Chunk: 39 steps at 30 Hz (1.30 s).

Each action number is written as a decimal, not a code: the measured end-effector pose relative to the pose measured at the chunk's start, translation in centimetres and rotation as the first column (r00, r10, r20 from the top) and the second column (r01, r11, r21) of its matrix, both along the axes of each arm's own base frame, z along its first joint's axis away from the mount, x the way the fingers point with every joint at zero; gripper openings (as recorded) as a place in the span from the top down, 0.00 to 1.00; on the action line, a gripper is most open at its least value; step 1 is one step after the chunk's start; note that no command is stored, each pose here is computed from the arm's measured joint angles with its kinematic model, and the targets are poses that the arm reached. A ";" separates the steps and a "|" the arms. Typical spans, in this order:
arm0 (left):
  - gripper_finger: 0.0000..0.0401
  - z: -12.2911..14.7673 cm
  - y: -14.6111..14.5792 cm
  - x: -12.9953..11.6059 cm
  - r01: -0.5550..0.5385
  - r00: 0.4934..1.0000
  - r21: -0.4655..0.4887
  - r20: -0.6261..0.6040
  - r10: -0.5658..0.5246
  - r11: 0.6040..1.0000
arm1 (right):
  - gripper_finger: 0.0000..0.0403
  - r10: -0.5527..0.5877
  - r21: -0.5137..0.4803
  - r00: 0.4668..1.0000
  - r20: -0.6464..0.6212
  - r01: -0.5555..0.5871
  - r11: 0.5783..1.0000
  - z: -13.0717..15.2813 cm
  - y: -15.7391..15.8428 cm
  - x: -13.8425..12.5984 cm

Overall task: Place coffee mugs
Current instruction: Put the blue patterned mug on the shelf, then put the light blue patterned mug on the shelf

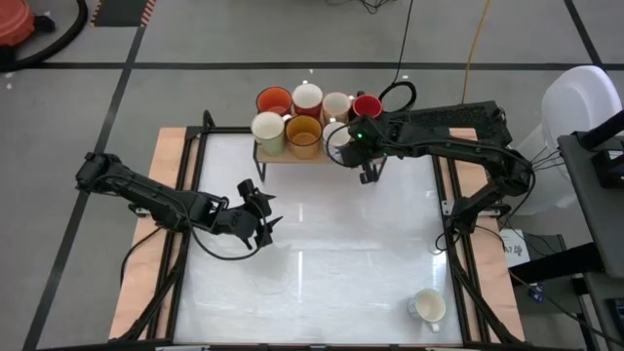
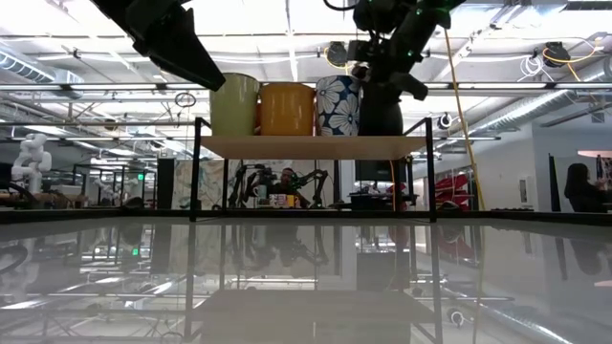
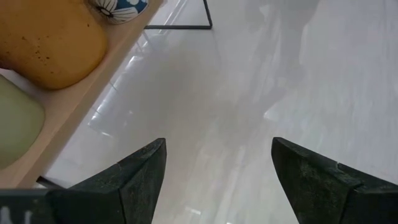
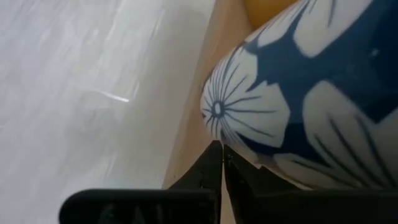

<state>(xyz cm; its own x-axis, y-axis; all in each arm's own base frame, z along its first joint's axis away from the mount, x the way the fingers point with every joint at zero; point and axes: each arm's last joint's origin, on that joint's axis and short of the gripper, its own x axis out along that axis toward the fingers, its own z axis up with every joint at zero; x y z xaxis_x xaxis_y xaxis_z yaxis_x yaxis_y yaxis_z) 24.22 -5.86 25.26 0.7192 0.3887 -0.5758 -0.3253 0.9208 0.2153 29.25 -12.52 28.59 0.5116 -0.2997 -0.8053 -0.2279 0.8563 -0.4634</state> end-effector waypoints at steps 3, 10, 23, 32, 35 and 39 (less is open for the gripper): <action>0.27 0.0 0.0 0.0 0.002 1.000 0.002 -0.001 -0.002 1.000 | 1.00 0.007 -0.012 1.000 0.017 -0.007 1.000 0.1 -0.1 0.2; 0.27 0.0 0.0 0.0 -0.001 1.000 -0.001 0.000 0.001 1.000 | 1.00 0.029 -0.032 0.999 0.018 -0.028 0.999 0.2 -0.1 0.2; 0.27 0.0 0.0 0.0 -0.003 1.000 -0.004 0.001 0.003 1.000 | 1.00 -0.051 0.118 0.997 0.063 0.044 0.992 3.7 5.4 -3.1; 0.27 0.0 0.0 0.0 -0.011 1.000 -0.015 0.009 0.012 1.000 | 1.00 -0.167 0.366 0.984 0.056 0.135 0.921 5.9 12.3 -6.9; 0.27 0.0 0.0 0.0 -0.012 1.000 -0.017 0.010 0.012 1.000 | 1.00 -0.202 0.435 0.979 0.005 0.179 0.882 5.7 14.4 -7.3; 0.27 0.0 0.0 0.0 -0.014 1.000 -0.019 0.012 0.015 1.000 | 1.00 -0.204 0.497 0.978 -0.046 0.199 0.844 5.2 17.1 -7.4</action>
